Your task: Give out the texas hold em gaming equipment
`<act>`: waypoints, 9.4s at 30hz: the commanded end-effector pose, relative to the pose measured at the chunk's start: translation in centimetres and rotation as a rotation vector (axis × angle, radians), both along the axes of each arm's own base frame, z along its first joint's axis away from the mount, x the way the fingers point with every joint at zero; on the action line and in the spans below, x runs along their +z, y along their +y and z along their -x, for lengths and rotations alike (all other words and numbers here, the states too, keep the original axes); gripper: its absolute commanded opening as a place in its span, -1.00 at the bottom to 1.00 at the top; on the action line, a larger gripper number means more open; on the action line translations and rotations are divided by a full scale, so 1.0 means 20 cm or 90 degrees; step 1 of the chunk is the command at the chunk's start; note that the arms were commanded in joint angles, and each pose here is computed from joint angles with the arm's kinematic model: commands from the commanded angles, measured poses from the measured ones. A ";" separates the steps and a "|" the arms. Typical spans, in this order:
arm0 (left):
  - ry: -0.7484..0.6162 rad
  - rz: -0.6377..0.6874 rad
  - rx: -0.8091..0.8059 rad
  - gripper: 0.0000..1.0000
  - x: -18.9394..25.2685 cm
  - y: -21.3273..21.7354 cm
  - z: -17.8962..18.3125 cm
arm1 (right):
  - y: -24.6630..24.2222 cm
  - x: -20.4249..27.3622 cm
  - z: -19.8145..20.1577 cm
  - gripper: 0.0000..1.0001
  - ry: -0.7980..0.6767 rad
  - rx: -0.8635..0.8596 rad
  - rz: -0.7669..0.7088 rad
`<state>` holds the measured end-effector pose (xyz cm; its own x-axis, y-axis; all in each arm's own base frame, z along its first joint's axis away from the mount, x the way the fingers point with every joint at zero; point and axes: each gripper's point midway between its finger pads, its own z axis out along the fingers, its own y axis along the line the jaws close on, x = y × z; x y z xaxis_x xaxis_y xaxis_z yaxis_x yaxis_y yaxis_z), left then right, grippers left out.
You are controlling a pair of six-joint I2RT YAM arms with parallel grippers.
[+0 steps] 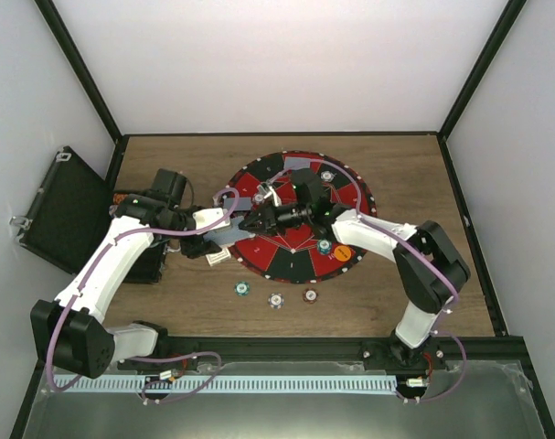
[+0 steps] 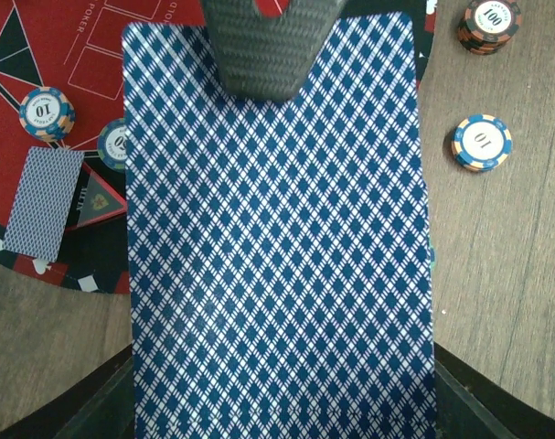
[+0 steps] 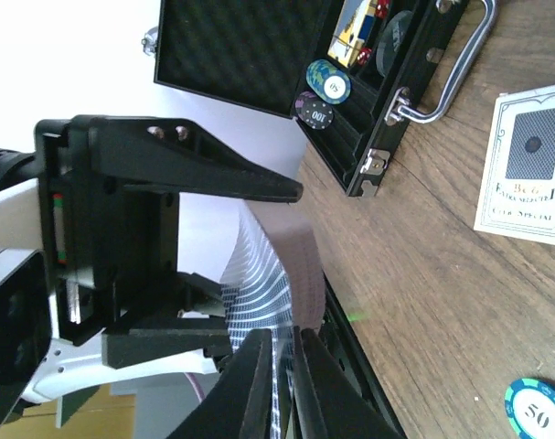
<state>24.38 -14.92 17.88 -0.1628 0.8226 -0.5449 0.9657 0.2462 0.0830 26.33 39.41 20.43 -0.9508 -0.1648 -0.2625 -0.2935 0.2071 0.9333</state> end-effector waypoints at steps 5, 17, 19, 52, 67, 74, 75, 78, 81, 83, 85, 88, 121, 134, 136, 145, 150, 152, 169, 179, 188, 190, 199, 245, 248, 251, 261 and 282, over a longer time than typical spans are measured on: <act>-0.027 0.014 -0.012 -0.92 0.05 -0.02 -0.01 | -0.10 0.09 -0.01 -0.99 -0.011 -0.031 -0.001; -0.031 0.001 -0.009 -0.92 0.03 -0.01 -0.02 | -0.49 0.05 -0.11 -0.99 -0.005 -0.109 0.028; -0.031 0.000 -0.010 -0.92 0.03 -0.01 -0.02 | -0.60 0.02 -0.12 -0.99 -0.004 -0.136 0.039; -0.030 0.004 -0.018 -0.92 0.03 -0.01 0.00 | -1.32 -0.73 -0.06 -0.93 0.131 -0.374 0.309; -0.030 0.005 -0.019 -0.92 0.04 -0.01 -0.01 | -1.38 -0.72 -0.10 -0.18 0.117 -0.413 0.365; -0.028 0.013 -0.020 -0.92 0.05 -0.02 -0.01 | -1.08 -0.40 -0.17 0.24 0.023 -0.352 0.308; -0.029 0.014 -0.021 -0.92 0.05 -0.02 -0.01 | -0.99 -0.34 -0.16 0.32 0.009 -0.331 0.288; -0.028 0.018 -0.021 -0.91 0.05 -0.03 -0.02 | -0.67 -0.15 -0.11 0.52 -0.024 -0.247 0.213; -0.030 0.021 -0.021 -0.91 0.06 -0.03 -0.02 | -0.40 -0.02 -0.04 0.65 -0.026 -0.160 0.135; -0.030 0.022 -0.020 -0.92 0.07 -0.03 -0.02 | -0.27 0.03 0.00 0.66 -0.023 -0.113 0.099; -0.030 0.022 -0.020 -0.92 0.07 -0.03 -0.01 | -0.16 0.06 0.03 0.66 -0.019 -0.077 0.074; -0.031 0.022 -0.021 -0.92 0.08 -0.03 -0.01 | -0.06 0.06 0.05 0.66 -0.008 -0.046 0.057; -0.038 0.022 -0.022 -0.92 0.10 -0.03 -0.01 | 0.29 -0.07 0.05 0.42 0.047 0.065 0.019; -0.040 0.023 -0.023 -0.91 0.11 -0.03 -0.01 | 0.11 -0.18 -0.01 0.10 0.062 0.023 0.040; -0.040 0.023 -0.023 -0.92 0.11 -0.03 -0.01 | 0.09 -0.18 -0.02 0.09 0.055 0.018 0.042; -0.041 0.022 -0.024 -0.92 0.11 -0.03 -0.01 | 0.04 -0.20 -0.04 0.01 0.048 0.000 0.065; -0.039 0.022 -0.023 -0.92 0.11 -0.03 -0.01 | 0.04 -0.16 -0.04 0.02 0.038 -0.003 0.063; -0.039 0.022 -0.023 -0.92 0.11 -0.03 -0.01 | 0.04 -0.14 -0.05 0.01 0.031 -0.004 0.064; -0.039 0.011 -0.019 -0.92 0.08 -0.02 -0.01 | -0.03 0.05 -0.02 -0.91 0.010 -0.019 0.031; -0.038 -0.016 -0.009 -0.92 0.01 0.02 -0.02 | -0.15 0.10 -0.07 -0.99 0.008 -0.039 0.018; -0.035 -0.027 -0.006 -0.92 -0.01 0.03 -0.02 | -0.42 0.06 -0.37 -0.99 0.010 -0.126 0.027; -0.031 -0.018 -0.006 -0.92 0.00 0.02 -0.01 | -0.40 -0.01 -0.45 -0.99 0.017 -0.131 0.038; -0.025 -0.001 -0.006 -0.92 0.04 0.01 0.00 | -0.16 -0.28 -0.84 -0.99 0.035 -0.135 0.100; -0.037 0.014 -0.004 -0.91 0.10 -0.01 -0.02 | -0.05 0.10 -0.17 0.59 -0.059 -0.061 0.030; -0.038 0.015 -0.005 -0.91 0.11 -0.02 -0.02 | 0.00 0.11 -0.08 0.59 -0.056 -0.032 0.016; -0.038 0.016 -0.005 -0.91 0.11 -0.02 -0.02 | 0.06 0.10 -0.01 0.59 -0.052 -0.001 0.007; -0.034 0.013 -0.005 -0.91 0.10 -0.02 -0.03 | 0.17 0.10 0.08 0.59 -0.043 0.044 -0.017; -0.032 0.020 -0.007 -0.91 0.12 -0.02 -0.02 | 0.34 -0.06 0.06 0.42 0.008 0.077 -0.011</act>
<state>24.39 -14.75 18.85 -0.1534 0.8255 -0.5432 0.9616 0.2512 0.1102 24.96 45.34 18.24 -0.9358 -0.2664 -0.2309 -0.2874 0.1976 0.9372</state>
